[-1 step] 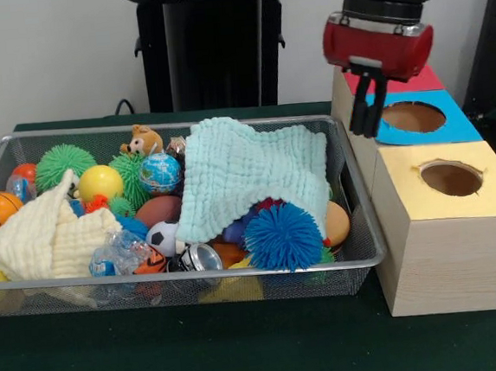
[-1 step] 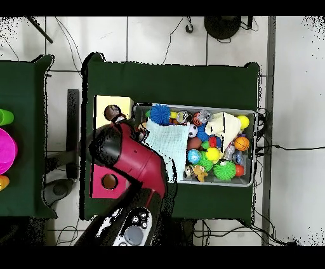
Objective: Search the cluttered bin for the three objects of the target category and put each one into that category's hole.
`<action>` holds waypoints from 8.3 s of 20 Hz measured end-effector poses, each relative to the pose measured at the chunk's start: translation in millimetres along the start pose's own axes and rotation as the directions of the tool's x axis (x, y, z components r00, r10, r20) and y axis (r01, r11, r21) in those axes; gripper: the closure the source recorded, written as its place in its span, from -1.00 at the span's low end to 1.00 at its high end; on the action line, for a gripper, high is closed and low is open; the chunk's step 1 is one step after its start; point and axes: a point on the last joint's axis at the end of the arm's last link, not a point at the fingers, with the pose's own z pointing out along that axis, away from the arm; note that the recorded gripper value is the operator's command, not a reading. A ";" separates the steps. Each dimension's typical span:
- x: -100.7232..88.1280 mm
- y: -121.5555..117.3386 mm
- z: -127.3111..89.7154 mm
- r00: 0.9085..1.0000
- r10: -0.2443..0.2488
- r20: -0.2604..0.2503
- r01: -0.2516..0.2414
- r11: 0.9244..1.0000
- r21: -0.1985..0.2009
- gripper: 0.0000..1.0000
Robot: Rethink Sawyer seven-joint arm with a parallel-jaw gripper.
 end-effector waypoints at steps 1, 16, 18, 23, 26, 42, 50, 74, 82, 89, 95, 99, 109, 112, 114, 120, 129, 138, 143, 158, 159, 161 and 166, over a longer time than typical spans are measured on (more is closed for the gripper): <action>-5.9 -6.7 1.6 1.000 0.005 0.002 -0.005 1.000 0.006 1.00; -72.5 -101.9 44.0 0.996 0.029 0.088 -0.033 0.998 0.046 -1.00; -72.2 -108.9 52.6 0.996 0.018 0.088 -0.022 0.999 0.044 -1.00; -57.1 -108.9 65.6 0.999 -0.008 0.054 0.006 0.999 0.031 -1.00; -40.0 -99.8 71.0 1.000 -0.018 0.020 0.018 1.000 0.014 -1.00; 44.0 -74.9 88.8 0.991 -0.073 -0.113 0.068 0.997 -0.047 -1.00; 60.3 -92.1 106.8 0.991 -0.104 -0.081 0.099 0.994 -0.055 -1.00; 57.4 -122.8 131.5 0.990 -0.133 0.046 0.136 0.989 -0.058 -1.00; 51.4 -128.1 136.3 0.986 -0.139 0.095 0.146 0.987 -0.067 1.00; 49.4 -127.7 137.6 0.985 -0.135 0.112 0.143 0.987 -0.072 1.00; 49.3 -127.1 137.2 0.985 -0.134 0.111 0.143 0.987 -0.073 1.00; 49.8 -125.8 134.3 0.986 -0.136 0.095 0.143 0.987 -0.074 1.00; 46.0 -121.0 109.1 0.990 -0.140 0.021 0.141 0.987 -0.077 1.00; 42.5 -119.6 99.6 0.990 -0.139 0.015 0.140 0.987 -0.081 1.00; 40.3 -119.0 91.0 0.990 -0.139 0.011 0.139 0.987 -0.083 1.00; 38.7 -119.8 71.2 0.990 -0.138 0.002 0.137 0.987 -0.087 1.00; 31.6 -118.3 54.4 0.991 -0.135 -0.015 0.133 0.987 -0.093 1.00; -2.4 -140.3 25.6 0.995 -0.089 -0.047 0.085 0.992 -0.090 1.00; -39.9 -179.3 -2.9 0.996 -0.032 -0.079 0.026 0.997 -0.074 1.00; -91.8 -263.8 -44.7 0.991 0.063 -0.116 -0.067 0.997 -0.025 1.00; -93.6 -268.2 -43.6 0.991 0.066 -0.115 -0.069 0.997 -0.022 1.00; -95.0 -272.5 -41.2 0.991 0.068 -0.117 -0.070 0.997 -0.019 1.00; -93.4 -281.1 -28.1 0.989 0.063 -0.137 -0.065 0.998 -0.010 1.00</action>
